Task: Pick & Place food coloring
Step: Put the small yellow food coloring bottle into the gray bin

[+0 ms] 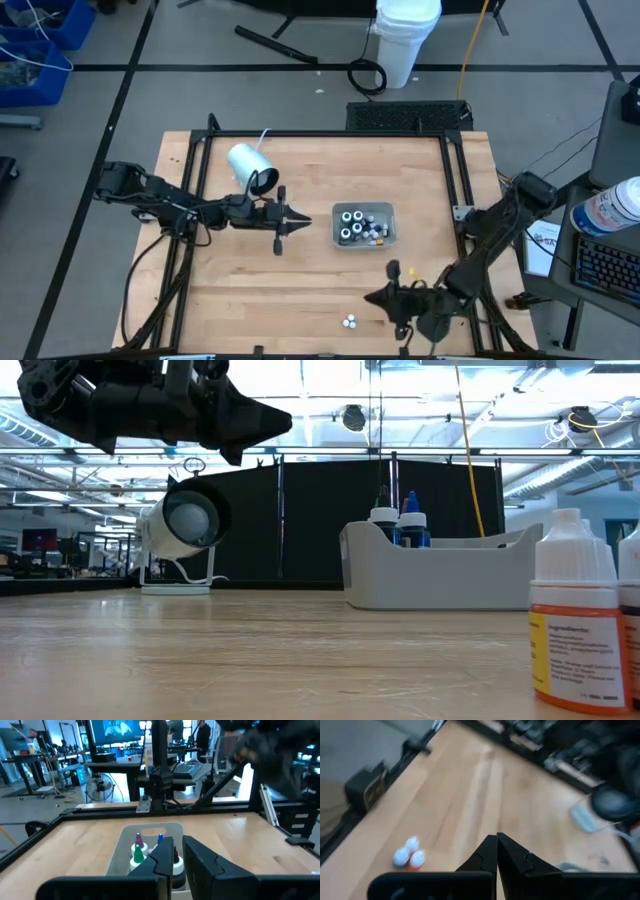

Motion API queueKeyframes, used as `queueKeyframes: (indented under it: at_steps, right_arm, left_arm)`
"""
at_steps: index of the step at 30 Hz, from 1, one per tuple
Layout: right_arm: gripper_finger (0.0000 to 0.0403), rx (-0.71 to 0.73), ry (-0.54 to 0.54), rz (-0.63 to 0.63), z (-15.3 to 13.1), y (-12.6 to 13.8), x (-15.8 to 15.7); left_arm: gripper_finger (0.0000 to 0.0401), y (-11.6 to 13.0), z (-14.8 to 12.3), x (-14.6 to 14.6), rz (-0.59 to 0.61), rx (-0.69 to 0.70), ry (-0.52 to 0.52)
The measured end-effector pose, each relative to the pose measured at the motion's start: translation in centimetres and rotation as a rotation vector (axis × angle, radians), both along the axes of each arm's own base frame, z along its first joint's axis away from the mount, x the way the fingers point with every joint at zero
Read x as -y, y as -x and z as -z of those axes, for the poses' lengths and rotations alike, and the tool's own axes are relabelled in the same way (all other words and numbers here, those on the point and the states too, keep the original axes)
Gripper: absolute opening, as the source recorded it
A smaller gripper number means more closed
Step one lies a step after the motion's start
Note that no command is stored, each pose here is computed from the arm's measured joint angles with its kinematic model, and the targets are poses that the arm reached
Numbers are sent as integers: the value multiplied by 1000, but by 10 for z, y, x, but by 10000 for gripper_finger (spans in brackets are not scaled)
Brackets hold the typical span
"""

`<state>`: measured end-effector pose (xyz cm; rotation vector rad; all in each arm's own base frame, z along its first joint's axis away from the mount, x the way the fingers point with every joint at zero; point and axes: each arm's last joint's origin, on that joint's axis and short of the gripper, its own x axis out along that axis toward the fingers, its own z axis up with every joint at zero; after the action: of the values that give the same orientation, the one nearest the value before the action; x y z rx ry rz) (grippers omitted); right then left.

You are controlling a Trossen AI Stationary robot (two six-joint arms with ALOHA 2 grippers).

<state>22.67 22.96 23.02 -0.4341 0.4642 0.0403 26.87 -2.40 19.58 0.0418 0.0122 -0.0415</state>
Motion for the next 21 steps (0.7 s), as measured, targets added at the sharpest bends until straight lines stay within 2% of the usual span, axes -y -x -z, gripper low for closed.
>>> queueKeyframes:
  at_steps: [5, 8, 13, 16, 21]
  right_arm:
    - [0, -207, -85, -174, 30, -9, 0]
    - [0, -264, -96, -246, 41, -16, 4]
    - [9, -257, -121, -417, 52, -25, 9]
    - [27, -176, -170, -444, 49, -31, 12]
    - [75, -121, -160, -473, 46, -39, 17]
  left_arm:
    - [49, 0, -4, 0, 0, 38, 23]
    - [49, 0, -4, 0, 1, 42, 52]
    - [49, 0, -4, 0, 1, 41, 52]
    - [49, 0, -4, 0, 1, 40, 51]
    - [49, 0, -4, 0, 2, 37, 50]
